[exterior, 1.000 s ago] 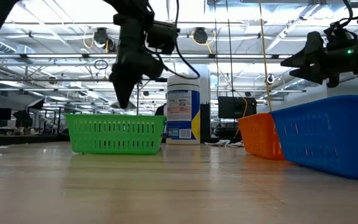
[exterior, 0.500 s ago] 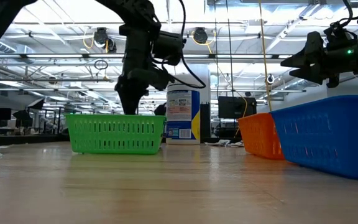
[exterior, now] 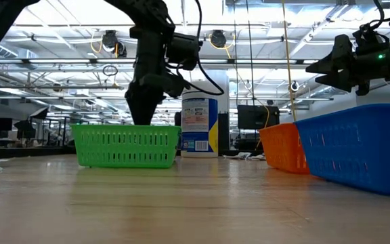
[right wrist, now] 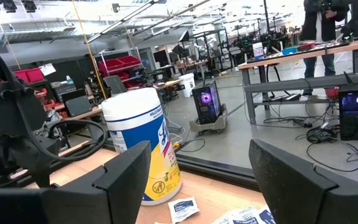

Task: Pick & Place First Aid Supplies
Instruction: Put the black pad into the black bin

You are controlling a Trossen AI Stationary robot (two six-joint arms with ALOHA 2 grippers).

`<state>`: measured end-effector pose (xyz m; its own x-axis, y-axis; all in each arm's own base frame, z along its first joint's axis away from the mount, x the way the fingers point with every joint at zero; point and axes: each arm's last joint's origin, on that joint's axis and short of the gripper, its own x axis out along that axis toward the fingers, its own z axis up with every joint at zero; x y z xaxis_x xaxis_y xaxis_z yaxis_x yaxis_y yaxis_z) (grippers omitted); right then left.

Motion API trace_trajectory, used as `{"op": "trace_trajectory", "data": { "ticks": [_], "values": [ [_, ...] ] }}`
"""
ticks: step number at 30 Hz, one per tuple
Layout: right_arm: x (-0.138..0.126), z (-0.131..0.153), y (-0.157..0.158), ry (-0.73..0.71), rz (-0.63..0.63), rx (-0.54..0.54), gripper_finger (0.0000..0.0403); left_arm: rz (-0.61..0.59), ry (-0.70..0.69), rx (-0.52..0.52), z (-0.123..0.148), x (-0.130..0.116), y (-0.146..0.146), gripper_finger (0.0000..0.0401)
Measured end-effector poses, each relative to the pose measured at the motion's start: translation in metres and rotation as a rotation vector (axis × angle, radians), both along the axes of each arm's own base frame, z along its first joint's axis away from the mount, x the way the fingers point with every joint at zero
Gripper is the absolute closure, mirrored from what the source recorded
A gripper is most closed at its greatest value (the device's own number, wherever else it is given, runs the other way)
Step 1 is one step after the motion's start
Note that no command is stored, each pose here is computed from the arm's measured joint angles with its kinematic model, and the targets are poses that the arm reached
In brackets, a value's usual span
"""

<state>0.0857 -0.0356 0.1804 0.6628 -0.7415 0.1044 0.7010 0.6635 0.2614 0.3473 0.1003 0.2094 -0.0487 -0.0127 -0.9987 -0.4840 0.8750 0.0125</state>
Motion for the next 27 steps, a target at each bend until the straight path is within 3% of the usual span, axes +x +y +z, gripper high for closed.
{"op": "trace_trajectory", "data": {
  "ticks": [5, 11, 18, 27],
  "values": [
    [0.0, 0.0, 0.0, 0.0, 0.0, 0.0, 0.0135, 0.102, 0.025, -0.004, 0.007, -0.007, 0.0, 0.0126],
    [0.0, 0.0, 0.0, 0.0, 0.0, 0.0, 0.0136, 0.235, 0.032, -0.018, 0.022, -0.021, 0.001, 0.0106],
    [0.0, 0.0, 0.0, 0.001, 0.0, 0.0, 0.0135, 0.219, -0.038, -0.065, 0.037, -0.043, -0.018, 0.0111],
    [0.0, 0.0, 0.0, -0.001, 0.0, 0.0, 0.0136, 0.195, -0.026, -0.117, 0.023, -0.088, -0.062, 0.0101]
  ]
}}
